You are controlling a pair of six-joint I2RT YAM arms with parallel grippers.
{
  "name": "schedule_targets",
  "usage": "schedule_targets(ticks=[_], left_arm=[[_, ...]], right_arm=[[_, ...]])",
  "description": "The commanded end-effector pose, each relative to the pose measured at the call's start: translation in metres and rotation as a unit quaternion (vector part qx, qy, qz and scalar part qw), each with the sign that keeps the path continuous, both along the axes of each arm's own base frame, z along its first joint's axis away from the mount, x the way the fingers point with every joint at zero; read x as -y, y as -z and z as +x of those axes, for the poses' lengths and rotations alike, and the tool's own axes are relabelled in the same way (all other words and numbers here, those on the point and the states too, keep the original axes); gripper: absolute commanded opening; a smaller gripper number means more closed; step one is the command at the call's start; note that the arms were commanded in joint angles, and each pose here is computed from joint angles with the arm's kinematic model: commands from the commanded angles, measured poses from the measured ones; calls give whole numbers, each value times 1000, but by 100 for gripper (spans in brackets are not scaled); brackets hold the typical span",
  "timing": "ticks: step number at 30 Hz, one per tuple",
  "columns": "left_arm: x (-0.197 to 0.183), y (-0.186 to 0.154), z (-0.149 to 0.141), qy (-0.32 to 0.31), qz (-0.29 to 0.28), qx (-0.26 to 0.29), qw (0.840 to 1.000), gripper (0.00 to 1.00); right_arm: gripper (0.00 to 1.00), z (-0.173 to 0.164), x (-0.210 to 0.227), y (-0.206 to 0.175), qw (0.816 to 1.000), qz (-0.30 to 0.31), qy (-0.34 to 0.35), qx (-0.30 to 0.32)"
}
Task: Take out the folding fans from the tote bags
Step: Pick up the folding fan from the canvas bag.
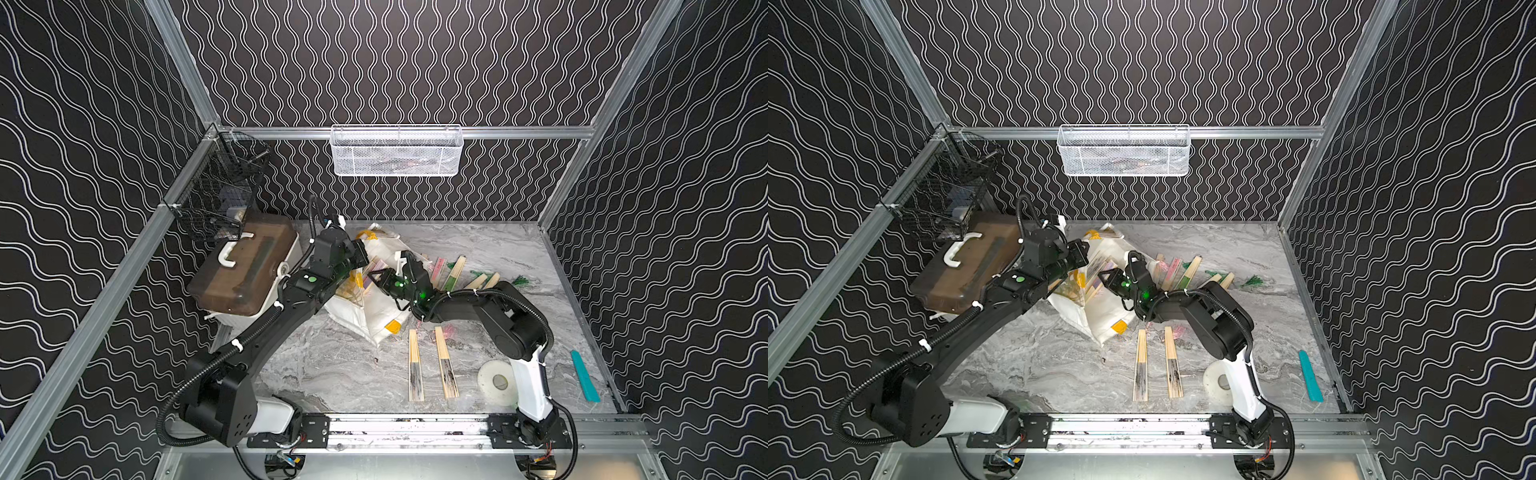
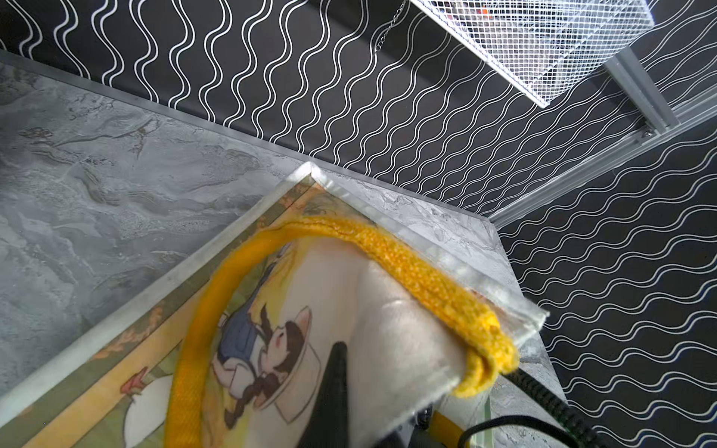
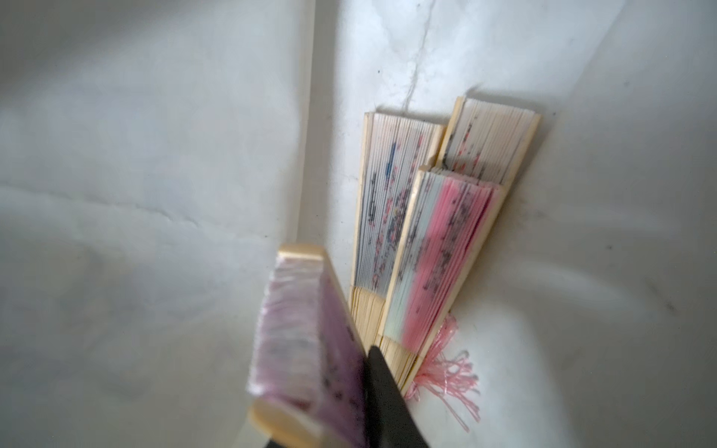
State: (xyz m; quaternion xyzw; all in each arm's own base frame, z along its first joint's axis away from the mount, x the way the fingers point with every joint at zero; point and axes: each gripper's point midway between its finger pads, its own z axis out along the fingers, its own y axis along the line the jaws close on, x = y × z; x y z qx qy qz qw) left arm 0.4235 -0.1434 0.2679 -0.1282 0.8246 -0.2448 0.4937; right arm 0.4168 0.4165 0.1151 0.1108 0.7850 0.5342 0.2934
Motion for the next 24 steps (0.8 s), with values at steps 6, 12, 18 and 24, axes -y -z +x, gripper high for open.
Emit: schedule_targets(ticks=[6, 12, 18, 24], left_arm=[[-7, -2, 3, -13, 13, 5, 1000, 0], [-15, 0, 4, -22, 32, 0, 999, 0], [-33, 1, 10, -35, 54, -7, 998, 0], [-42, -5, 16, -13, 96, -10, 995, 0]], right_arm=[[6, 0, -8, -24, 998, 26, -23, 45], [6, -10, -2, -49, 995, 12, -35, 89], [6, -29, 8, -94, 987, -15, -62, 146], [6, -47, 39, -114, 984, -21, -82, 156]])
